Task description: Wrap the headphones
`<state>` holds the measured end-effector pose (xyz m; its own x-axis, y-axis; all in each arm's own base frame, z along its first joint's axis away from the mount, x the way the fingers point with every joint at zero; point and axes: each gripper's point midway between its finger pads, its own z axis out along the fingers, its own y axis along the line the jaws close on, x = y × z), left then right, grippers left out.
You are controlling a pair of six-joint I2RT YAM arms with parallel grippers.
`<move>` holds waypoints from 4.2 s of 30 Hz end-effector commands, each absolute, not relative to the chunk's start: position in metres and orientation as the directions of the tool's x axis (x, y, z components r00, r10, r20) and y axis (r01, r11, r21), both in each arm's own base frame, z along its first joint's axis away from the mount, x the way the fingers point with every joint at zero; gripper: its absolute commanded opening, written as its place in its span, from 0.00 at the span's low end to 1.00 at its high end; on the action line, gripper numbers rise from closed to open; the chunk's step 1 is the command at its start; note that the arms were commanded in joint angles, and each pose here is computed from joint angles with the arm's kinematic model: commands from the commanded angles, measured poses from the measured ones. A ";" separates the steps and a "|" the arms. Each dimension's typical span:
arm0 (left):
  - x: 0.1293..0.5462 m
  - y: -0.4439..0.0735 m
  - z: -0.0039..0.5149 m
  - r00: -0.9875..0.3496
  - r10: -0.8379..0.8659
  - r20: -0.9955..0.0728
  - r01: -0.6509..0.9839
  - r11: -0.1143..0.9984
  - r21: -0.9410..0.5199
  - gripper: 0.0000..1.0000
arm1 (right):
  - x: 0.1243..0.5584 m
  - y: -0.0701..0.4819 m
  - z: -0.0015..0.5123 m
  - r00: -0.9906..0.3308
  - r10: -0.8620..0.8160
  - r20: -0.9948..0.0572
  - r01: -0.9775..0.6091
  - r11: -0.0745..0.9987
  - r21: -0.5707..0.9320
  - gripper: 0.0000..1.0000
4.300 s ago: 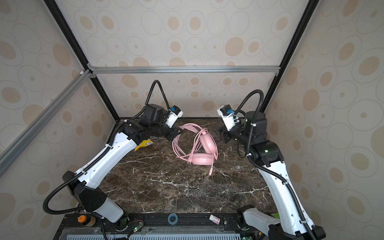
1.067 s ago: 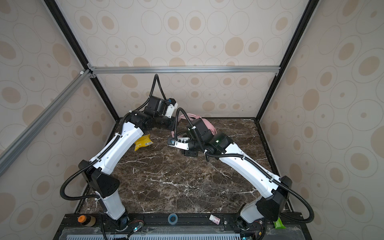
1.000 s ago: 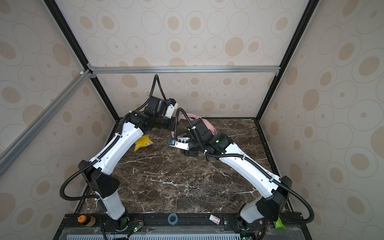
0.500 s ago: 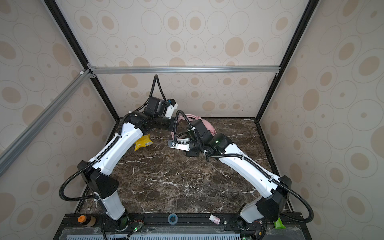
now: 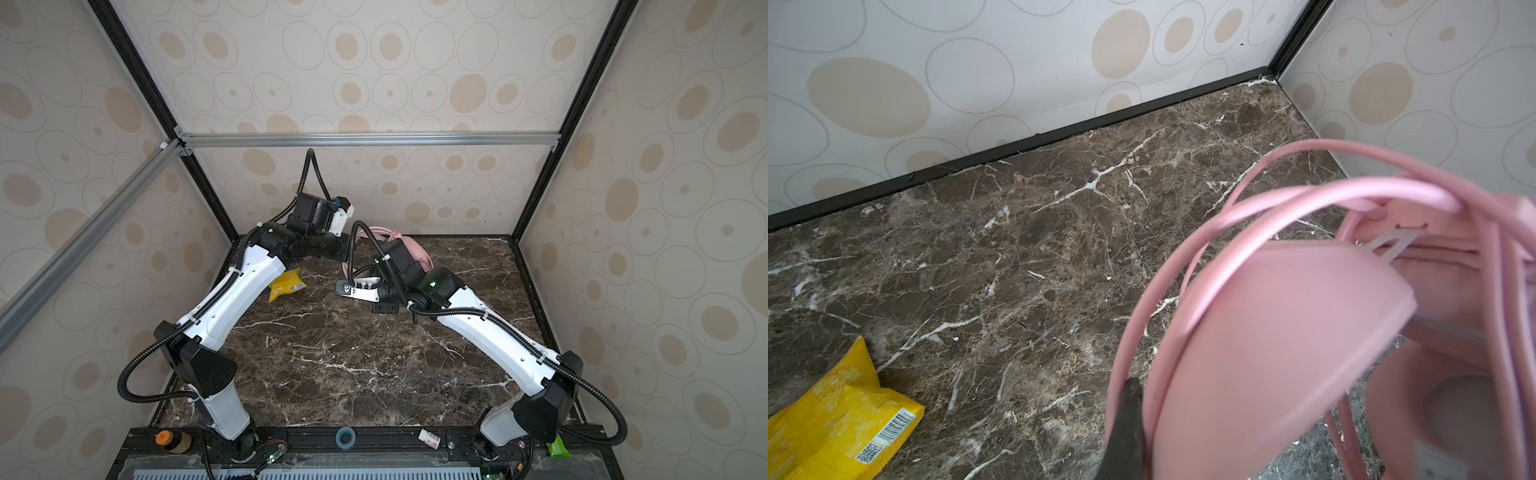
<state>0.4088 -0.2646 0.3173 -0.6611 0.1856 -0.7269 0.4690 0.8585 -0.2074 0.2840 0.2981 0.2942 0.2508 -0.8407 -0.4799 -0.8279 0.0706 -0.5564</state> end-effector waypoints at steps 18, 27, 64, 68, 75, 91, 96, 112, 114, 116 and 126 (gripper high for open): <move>0.411 -0.255 0.317 -0.637 0.160 -0.754 0.438 0.880 -0.183 0.00 | 0.255 0.282 0.287 0.313 -0.887 -0.340 -0.794 -0.047 -0.606 0.02; 0.422 -0.255 0.299 -0.654 0.181 -0.735 0.423 0.892 -0.157 0.00 | 0.256 0.281 0.273 0.307 -0.913 -0.270 -0.787 -0.084 -0.611 0.01; 0.415 -0.242 0.357 -0.460 0.191 -0.867 0.466 0.883 -0.053 0.00 | 0.217 0.302 0.258 0.156 -0.882 -0.446 -0.917 0.039 -0.398 0.06; 0.411 -0.242 0.359 -0.456 0.198 -0.868 0.476 0.878 -0.050 0.00 | 0.214 0.303 0.261 0.156 -0.873 -0.462 -0.923 0.038 -0.382 0.08; 0.404 -0.246 0.356 -0.457 0.196 -0.868 0.492 0.868 -0.063 0.00 | 0.209 0.309 0.263 0.195 -0.864 -0.464 -0.919 0.005 -0.395 0.11; 0.398 -0.247 0.352 -0.464 0.206 -0.862 0.502 0.863 -0.064 0.00 | 0.203 0.318 0.264 0.161 -0.823 -0.544 -0.933 0.052 -0.355 0.11; 0.399 -0.246 0.350 -0.471 0.204 -0.858 0.498 0.865 -0.067 0.00 | 0.206 0.315 0.262 0.153 -0.830 -0.536 -0.926 0.068 -0.370 0.07; 0.396 -0.251 0.344 -0.474 0.221 -0.852 0.524 0.849 -0.071 0.00 | 0.194 0.314 0.248 0.104 -0.811 -0.576 -0.951 0.088 -0.296 0.10; 0.396 -0.250 0.345 -0.472 0.225 -0.852 0.526 0.848 -0.068 0.00 | 0.194 0.314 0.247 0.104 -0.811 -0.576 -0.951 0.089 -0.296 0.07; 0.396 -0.251 0.344 -0.473 0.230 -0.850 0.528 0.847 -0.065 0.00 | 0.195 0.313 0.246 0.106 -0.815 -0.570 -0.948 0.091 -0.305 0.04; 0.395 -0.251 0.336 -0.491 0.234 -0.839 0.526 0.847 -0.072 0.00 | 0.216 0.312 0.296 0.169 -0.790 -0.590 -0.882 0.145 -0.448 0.00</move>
